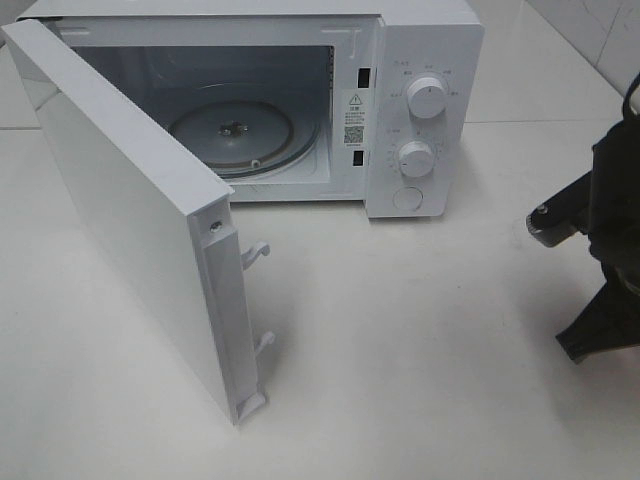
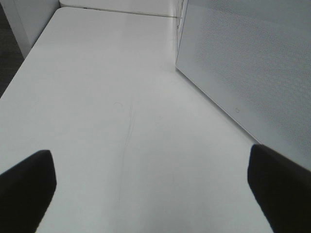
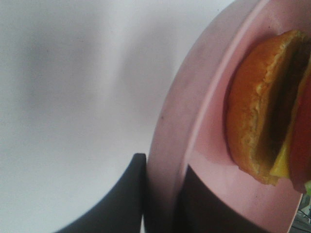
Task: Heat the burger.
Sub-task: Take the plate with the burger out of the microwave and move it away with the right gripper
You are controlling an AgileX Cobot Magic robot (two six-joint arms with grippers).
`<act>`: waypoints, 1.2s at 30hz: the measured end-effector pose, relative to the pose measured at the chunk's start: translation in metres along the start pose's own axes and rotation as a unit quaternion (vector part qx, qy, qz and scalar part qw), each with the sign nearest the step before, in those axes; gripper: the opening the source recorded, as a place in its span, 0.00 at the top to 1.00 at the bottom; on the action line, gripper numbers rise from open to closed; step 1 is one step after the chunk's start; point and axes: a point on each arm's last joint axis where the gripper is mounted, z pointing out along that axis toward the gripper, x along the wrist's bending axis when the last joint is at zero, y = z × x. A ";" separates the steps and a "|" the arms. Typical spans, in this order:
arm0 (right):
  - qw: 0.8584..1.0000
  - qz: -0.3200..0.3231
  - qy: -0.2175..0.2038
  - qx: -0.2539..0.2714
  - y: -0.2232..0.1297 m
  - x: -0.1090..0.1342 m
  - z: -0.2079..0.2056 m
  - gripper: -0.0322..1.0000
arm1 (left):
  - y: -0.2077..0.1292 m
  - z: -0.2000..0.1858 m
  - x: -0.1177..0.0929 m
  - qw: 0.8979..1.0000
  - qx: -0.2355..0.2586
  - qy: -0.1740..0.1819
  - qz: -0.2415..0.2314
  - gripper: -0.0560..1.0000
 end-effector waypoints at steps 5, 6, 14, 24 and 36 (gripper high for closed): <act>1.000 -0.002 0.007 0.004 -0.006 0.006 0.008 0.84 | 0.000 0.000 0.000 1.000 0.000 0.000 0.000 0.01; 1.000 -0.004 0.008 0.008 -0.009 0.009 0.012 0.84 | 0.000 0.000 0.000 1.000 0.000 0.000 0.000 0.01; 1.000 -0.007 0.009 0.020 -0.017 0.022 0.028 0.84 | 0.000 0.000 0.000 1.000 0.000 0.000 0.000 0.01; 1.000 0.004 0.000 0.019 -0.014 0.037 0.044 0.84 | 0.000 0.000 0.000 1.000 0.000 0.000 0.000 0.01; 0.999 0.026 -0.011 0.026 -0.015 0.052 0.060 0.83 | 0.000 0.000 0.000 1.000 0.000 0.000 0.000 0.01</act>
